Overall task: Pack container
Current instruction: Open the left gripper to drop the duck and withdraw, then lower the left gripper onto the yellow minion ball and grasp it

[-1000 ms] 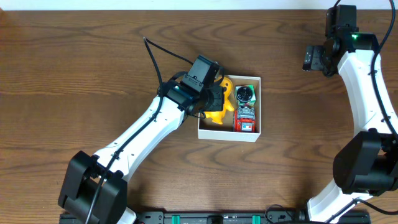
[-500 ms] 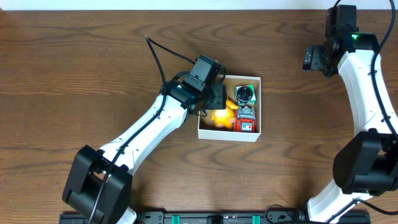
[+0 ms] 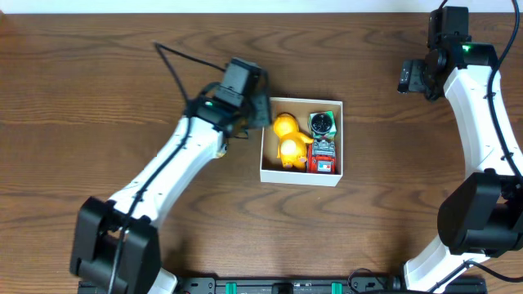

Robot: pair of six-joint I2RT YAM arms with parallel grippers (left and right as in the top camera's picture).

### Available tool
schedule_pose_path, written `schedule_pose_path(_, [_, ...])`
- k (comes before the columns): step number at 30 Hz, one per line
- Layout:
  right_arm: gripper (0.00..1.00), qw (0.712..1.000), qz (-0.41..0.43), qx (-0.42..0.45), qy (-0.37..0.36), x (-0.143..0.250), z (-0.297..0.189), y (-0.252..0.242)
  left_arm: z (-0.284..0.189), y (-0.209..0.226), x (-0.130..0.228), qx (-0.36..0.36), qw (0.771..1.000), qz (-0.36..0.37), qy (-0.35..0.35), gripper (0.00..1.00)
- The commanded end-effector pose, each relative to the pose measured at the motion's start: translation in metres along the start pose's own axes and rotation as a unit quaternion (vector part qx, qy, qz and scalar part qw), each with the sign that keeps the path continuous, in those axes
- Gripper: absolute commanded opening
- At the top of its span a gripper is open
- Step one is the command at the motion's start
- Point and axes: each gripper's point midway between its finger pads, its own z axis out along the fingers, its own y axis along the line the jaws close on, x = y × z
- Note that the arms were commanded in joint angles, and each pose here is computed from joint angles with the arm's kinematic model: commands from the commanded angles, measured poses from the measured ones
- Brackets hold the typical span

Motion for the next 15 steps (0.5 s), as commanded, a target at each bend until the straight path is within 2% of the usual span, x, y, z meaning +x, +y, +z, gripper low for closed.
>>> schedule_pose_path(1, [0.99, 1.0, 0.01, 0.006, -0.009, -0.005, -0.005, -0.005, -0.018, 0.042, -0.014, -0.074, 0.996, -0.047, -0.031, 0.62])
schedule_pose_path(4, [0.99, 1.0, 0.01, 0.007, -0.009, -0.005, -0.005, -0.005, -0.019, 0.075, 0.005, -0.133, 0.989, -0.059, 0.01, 0.72])
schedule_pose_path(9, [0.99, 1.0, 0.01, 0.007, -0.009, -0.005, -0.005, -0.005, -0.027, 0.124, 0.021, -0.244, 0.967, -0.057, 0.036, 0.8])
schedule_pose_path(15, [0.99, 1.0, 0.01, 0.007, -0.009, -0.005, -0.005, -0.005, -0.016, 0.142, 0.02, -0.275, 0.959, -0.06, 0.04, 0.83])
